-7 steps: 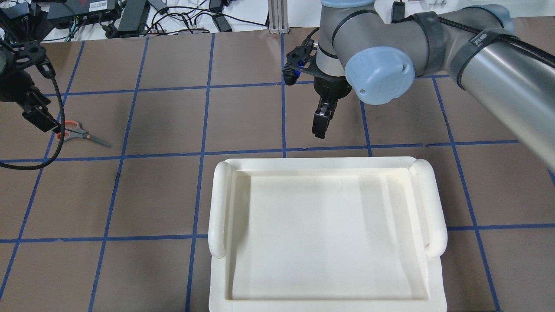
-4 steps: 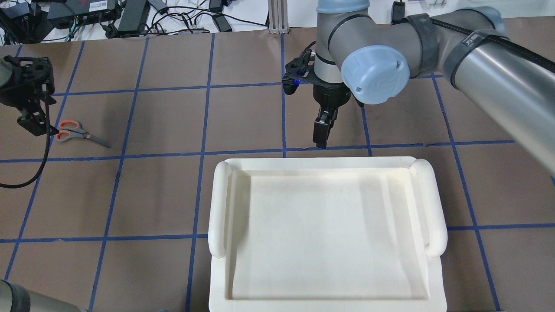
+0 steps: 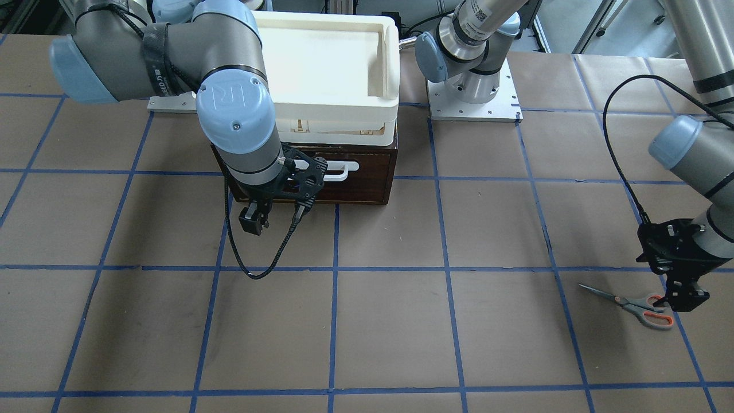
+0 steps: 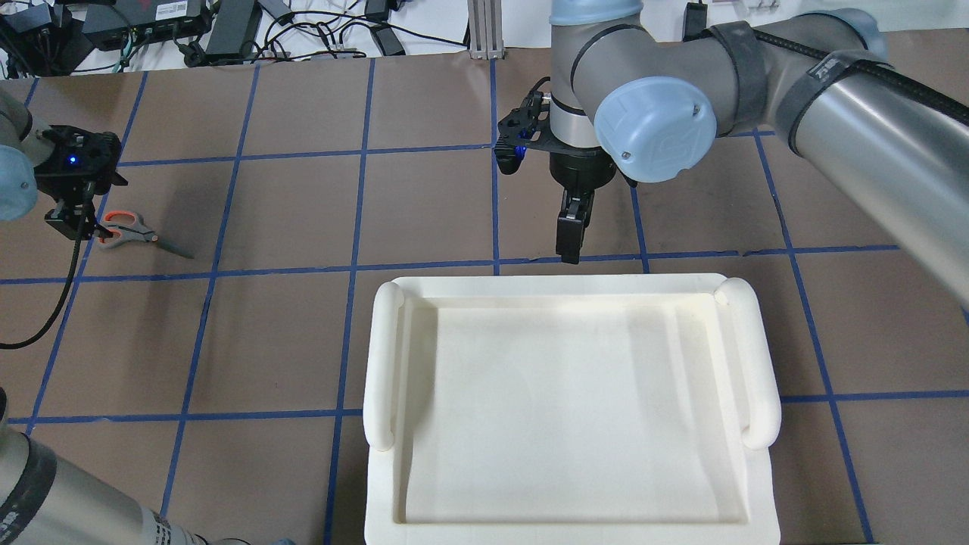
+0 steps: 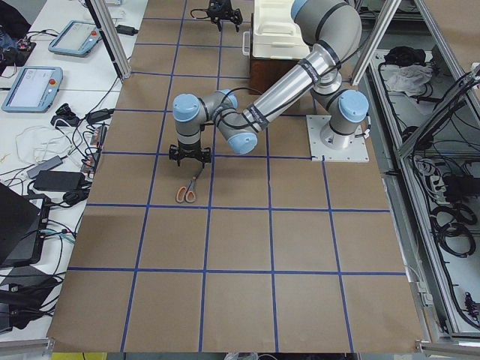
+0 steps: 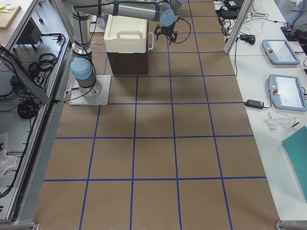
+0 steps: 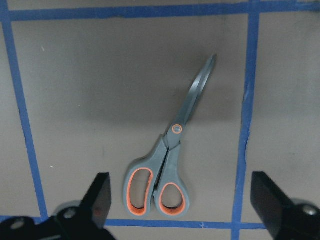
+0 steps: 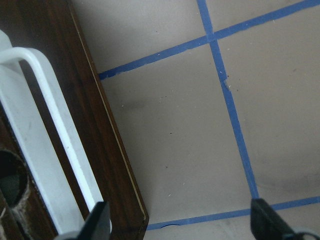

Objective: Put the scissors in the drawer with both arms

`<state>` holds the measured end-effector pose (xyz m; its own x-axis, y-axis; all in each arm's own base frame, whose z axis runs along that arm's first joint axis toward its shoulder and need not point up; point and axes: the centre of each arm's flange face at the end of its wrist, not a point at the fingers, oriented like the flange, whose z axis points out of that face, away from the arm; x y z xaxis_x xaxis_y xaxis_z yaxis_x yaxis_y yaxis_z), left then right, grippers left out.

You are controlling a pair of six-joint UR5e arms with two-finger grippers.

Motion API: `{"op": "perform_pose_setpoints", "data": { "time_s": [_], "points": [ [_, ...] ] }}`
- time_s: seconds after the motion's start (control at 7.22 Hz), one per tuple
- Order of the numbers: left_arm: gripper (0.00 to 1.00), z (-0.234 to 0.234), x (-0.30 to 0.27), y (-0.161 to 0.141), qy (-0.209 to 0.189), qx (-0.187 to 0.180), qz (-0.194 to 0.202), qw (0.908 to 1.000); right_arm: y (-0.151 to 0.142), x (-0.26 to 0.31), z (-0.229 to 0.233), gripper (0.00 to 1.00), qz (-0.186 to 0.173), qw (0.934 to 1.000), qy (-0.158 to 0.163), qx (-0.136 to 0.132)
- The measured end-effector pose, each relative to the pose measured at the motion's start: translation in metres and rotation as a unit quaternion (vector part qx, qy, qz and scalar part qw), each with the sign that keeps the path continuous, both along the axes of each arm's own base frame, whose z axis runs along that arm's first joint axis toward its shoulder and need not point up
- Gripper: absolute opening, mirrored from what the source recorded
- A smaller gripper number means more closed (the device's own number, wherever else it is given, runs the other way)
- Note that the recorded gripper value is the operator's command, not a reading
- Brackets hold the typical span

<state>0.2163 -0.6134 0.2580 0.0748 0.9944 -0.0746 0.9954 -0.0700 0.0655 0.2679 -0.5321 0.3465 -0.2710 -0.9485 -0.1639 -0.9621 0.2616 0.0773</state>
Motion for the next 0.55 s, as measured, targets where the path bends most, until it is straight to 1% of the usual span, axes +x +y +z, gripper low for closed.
{"op": "perform_pose_setpoints", "data": {
  "time_s": [0.14, 0.28, 0.42, 0.55],
  "points": [
    [1.00, -0.013, 0.004, -0.006, -0.006, -0.004, -0.026, 0.9996, -0.002, 0.001, 0.001, 1.00, 0.023, 0.9996, -0.007, -0.011],
    [1.00, -0.025, 0.006, -0.010, -0.012, -0.008, -0.058, 0.9982, -0.002, 0.003, 0.001, 1.00, 0.033, 0.9993, -0.010, -0.015],
    [1.00, -0.036, 0.008, -0.013, -0.013, -0.005, -0.085, 0.9963, -0.002, 0.004, 0.000, 1.00, 0.038, 0.9991, -0.011, -0.015],
    [1.00, -0.047, 0.008, -0.014, -0.011, 0.000, -0.098, 0.9951, -0.001, 0.006, -0.001, 1.00, 0.041, 0.9990, -0.009, -0.014]
  ]
}}
